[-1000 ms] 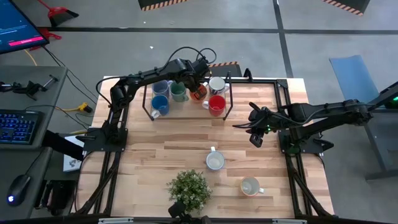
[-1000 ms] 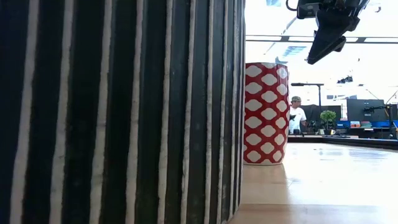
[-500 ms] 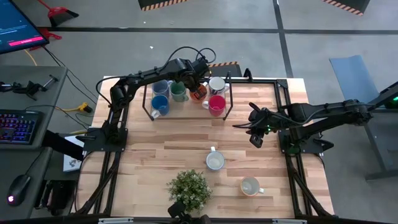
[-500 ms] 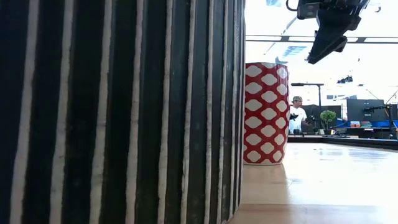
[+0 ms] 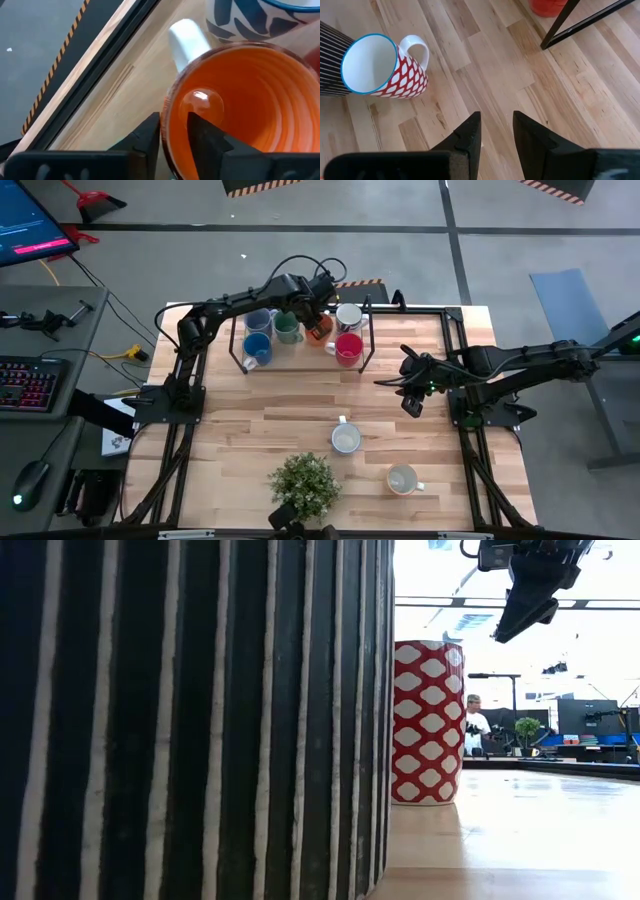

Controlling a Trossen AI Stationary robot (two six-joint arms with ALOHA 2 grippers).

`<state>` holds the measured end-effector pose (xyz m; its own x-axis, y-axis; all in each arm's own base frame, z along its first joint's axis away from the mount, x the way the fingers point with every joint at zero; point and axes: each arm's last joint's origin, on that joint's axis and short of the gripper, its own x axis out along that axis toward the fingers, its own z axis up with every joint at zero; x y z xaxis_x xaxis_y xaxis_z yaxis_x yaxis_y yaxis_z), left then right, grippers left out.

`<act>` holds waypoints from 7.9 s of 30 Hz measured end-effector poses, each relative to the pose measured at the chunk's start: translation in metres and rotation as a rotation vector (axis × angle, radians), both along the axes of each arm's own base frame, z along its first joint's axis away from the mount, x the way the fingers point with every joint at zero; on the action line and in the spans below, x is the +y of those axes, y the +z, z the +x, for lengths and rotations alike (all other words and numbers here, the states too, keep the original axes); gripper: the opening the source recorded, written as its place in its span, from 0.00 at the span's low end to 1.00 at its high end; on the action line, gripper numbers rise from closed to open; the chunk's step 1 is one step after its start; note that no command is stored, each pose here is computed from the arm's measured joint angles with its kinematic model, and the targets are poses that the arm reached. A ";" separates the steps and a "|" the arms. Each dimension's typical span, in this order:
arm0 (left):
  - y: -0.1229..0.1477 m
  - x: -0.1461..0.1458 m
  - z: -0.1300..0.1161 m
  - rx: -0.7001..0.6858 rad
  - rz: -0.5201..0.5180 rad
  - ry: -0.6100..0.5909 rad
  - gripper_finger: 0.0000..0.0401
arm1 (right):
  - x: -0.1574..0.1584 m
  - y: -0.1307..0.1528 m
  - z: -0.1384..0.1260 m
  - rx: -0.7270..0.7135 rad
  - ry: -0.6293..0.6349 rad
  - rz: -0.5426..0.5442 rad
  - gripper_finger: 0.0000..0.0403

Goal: Place coffee mugs
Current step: Put the orange mug on the shelf, then put the white red patterned mug on the shelf

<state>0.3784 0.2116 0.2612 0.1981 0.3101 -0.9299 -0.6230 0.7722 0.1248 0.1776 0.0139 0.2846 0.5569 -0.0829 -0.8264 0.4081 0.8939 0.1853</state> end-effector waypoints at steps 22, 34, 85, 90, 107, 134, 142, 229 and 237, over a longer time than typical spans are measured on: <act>0.036 -0.004 -0.008 -0.093 0.074 0.036 0.29 | 0.000 0.000 0.000 0.000 0.000 0.000 0.23; 0.065 -0.057 -0.009 -0.160 -0.139 -0.132 0.29 | -0.001 0.000 0.000 -0.001 -0.002 -0.020 0.23; 0.001 -0.057 0.018 0.134 -0.044 -0.322 0.28 | 0.000 0.000 0.000 -0.001 -0.001 -0.017 0.23; 0.006 -0.065 0.017 0.106 -0.111 -0.354 0.28 | 0.000 0.000 0.000 0.000 0.005 -0.022 0.23; 0.057 -0.202 -0.050 0.293 -0.281 -0.582 0.28 | 0.000 0.000 0.001 -0.002 0.052 -0.017 0.23; -0.005 -0.308 -0.209 0.155 -0.142 -0.455 0.28 | 0.077 -0.019 0.129 -0.015 0.348 -0.153 0.23; -0.025 -0.317 -0.220 0.184 -0.113 -0.469 0.28 | 0.087 -0.025 0.156 0.199 0.346 -0.151 0.23; -0.029 -0.324 -0.221 0.105 -0.068 -0.463 0.28 | -0.002 0.007 0.189 -0.152 0.028 -0.364 0.00; -0.029 -0.323 -0.220 0.088 -0.035 -0.459 0.28 | -0.068 0.024 0.210 -0.164 0.081 -0.333 0.00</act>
